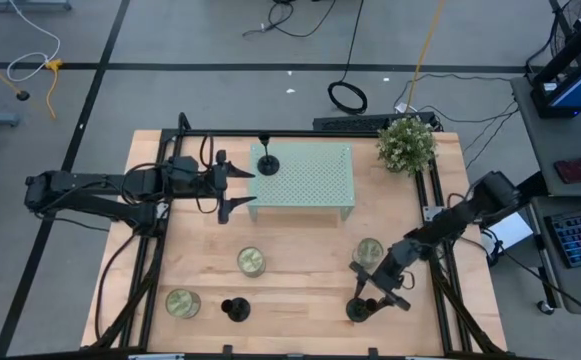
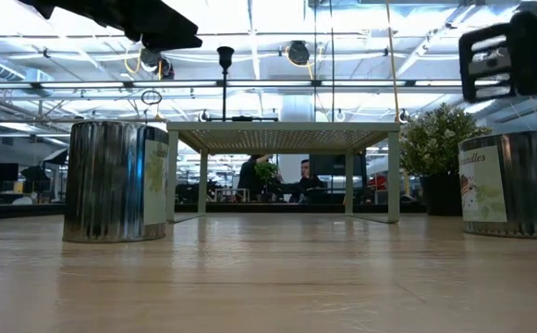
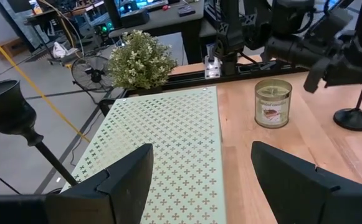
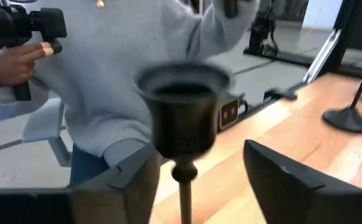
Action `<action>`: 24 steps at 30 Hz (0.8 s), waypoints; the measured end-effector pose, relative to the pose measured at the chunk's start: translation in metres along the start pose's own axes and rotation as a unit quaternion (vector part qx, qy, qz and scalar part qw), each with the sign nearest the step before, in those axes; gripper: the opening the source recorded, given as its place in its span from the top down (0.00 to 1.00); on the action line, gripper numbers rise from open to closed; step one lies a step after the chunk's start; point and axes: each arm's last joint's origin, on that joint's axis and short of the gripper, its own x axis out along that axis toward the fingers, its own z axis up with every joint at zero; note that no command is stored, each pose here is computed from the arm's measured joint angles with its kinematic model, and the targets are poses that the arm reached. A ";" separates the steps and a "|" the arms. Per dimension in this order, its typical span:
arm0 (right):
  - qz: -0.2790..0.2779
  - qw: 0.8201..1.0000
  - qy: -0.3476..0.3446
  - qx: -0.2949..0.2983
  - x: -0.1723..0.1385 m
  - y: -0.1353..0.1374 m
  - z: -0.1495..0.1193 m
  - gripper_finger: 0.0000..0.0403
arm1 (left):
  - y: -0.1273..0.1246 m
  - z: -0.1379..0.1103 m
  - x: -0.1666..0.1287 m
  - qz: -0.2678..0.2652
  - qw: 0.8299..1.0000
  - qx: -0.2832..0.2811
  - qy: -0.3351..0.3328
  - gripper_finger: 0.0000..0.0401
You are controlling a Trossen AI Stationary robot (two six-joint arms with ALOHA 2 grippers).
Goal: Stock candles and holders on shelf
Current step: Align the black candle holder on the shelf with the other black candle holder
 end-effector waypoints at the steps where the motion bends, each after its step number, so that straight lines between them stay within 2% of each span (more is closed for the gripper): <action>1: 0.000 1.000 0.006 0.004 0.003 -0.001 -0.003 0.50 | 0.000 0.000 0.000 0.000 1.000 0.000 0.000 0.31; 13: -0.002 0.999 0.031 0.014 0.004 -0.003 -0.015 0.97 | 0.000 -0.001 0.000 -0.001 1.000 0.013 0.005 0.31; 16: -0.019 1.000 0.014 0.009 0.003 -0.007 -0.012 0.97 | 0.000 -0.001 0.000 -0.001 1.000 0.021 0.005 0.31; 19: -0.063 0.997 -0.048 -0.013 0.000 -0.015 0.001 0.98 | 0.000 -0.001 0.000 -0.001 1.000 0.017 0.005 0.31; 24: -0.122 0.979 -0.140 -0.084 -0.004 -0.037 0.026 0.98 | 0.000 -0.001 0.000 -0.002 1.000 0.015 0.005 0.31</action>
